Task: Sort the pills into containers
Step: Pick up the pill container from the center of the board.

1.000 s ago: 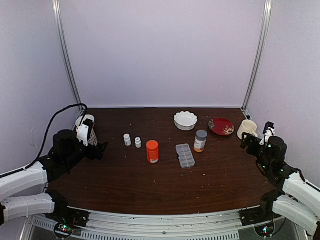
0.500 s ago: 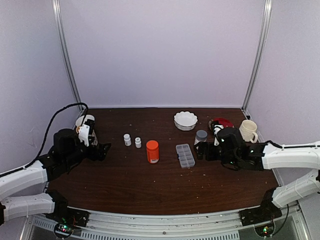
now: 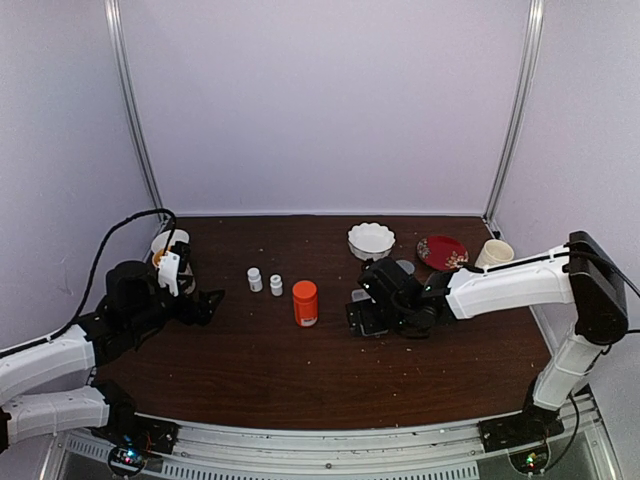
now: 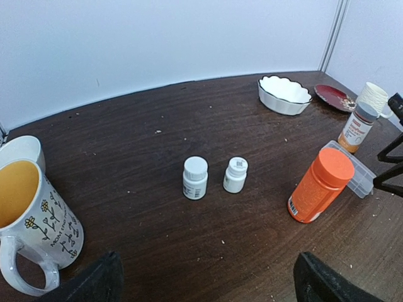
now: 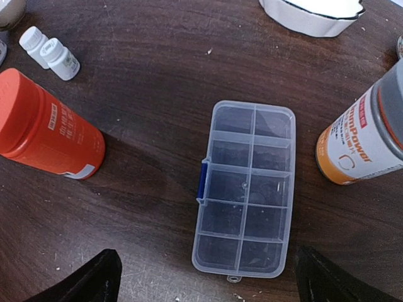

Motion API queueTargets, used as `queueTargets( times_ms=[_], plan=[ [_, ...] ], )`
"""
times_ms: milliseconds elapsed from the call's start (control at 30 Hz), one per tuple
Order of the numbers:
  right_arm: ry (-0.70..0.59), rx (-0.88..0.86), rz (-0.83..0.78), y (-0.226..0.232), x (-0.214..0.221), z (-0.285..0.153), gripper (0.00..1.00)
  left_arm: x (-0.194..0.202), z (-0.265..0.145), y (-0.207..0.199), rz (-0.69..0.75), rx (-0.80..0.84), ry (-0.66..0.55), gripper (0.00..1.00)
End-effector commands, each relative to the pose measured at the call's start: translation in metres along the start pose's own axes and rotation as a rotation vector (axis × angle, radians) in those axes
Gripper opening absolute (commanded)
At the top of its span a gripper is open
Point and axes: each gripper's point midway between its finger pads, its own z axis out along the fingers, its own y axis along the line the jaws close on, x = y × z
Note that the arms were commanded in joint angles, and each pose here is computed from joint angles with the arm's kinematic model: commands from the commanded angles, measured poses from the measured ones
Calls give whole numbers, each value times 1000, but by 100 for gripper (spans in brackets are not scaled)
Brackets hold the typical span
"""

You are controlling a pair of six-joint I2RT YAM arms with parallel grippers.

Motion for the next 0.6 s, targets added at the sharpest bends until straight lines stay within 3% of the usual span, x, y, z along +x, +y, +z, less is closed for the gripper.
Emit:
queueTargets(
  times_ms=[0, 300, 433, 567],
  plan=[
    [58, 90, -16, -11, 13, 10, 100, -15, -4, -3, 15, 20, -70, 98],
    [108, 167, -32, -21, 25, 30, 99, -16, -7, -2, 8, 17, -82, 98],
    [135, 133, -5, -20, 29, 39, 81, -15, -6, -2, 4, 15, -80, 98],
    [143, 131, -1, -21, 31, 44, 79, -14, -6, -2, 5, 17, -78, 97]
  ],
)
